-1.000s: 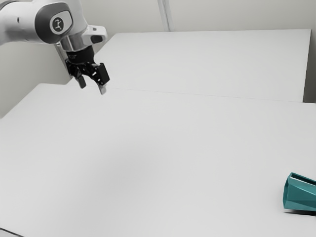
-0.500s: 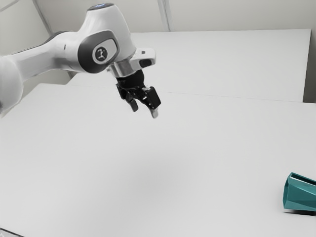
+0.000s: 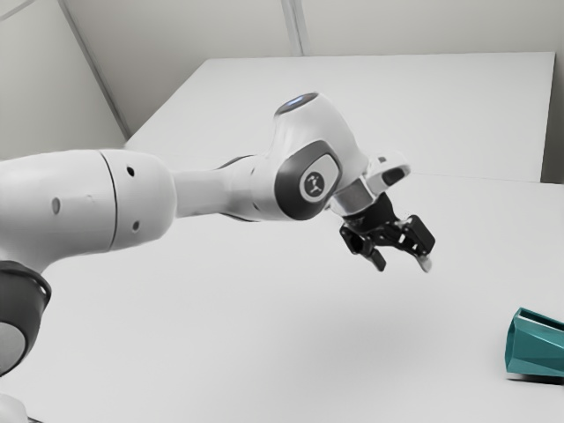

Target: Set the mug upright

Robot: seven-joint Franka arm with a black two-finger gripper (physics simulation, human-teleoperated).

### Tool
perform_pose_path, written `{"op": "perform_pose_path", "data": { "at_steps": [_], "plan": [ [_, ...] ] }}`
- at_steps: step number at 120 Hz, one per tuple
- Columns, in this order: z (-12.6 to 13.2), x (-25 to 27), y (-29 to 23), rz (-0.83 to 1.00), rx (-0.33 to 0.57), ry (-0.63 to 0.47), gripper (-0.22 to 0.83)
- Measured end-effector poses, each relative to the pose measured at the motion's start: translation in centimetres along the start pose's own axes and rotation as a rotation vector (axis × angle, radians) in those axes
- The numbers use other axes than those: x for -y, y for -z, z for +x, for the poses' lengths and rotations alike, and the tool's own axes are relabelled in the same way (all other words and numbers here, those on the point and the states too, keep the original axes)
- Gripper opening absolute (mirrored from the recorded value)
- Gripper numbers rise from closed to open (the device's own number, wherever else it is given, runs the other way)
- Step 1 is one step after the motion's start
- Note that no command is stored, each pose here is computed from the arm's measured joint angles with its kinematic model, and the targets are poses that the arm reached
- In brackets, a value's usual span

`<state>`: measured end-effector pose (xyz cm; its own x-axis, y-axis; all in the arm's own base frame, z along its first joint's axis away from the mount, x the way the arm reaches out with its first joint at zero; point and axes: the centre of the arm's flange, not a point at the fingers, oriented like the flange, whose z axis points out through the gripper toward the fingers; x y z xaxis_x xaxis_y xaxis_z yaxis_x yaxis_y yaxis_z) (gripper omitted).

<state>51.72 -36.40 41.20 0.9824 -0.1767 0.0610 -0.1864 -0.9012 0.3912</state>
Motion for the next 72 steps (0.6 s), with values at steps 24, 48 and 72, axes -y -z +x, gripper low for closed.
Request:
{"op": "perform_pose_path", "data": {
  "at_steps": [24, 48, 72],
  "plan": [
    [-0.8, -3.2, -4.8, -0.084, -0.032, 0.09, 0.62],
    [-1.0, -6.8, -8.8, -0.135, -0.067, 0.134, 0.62],
    [-1.1, -9.5, -11.5, -0.173, -0.09, 0.163, 0.61]
  ]
}}
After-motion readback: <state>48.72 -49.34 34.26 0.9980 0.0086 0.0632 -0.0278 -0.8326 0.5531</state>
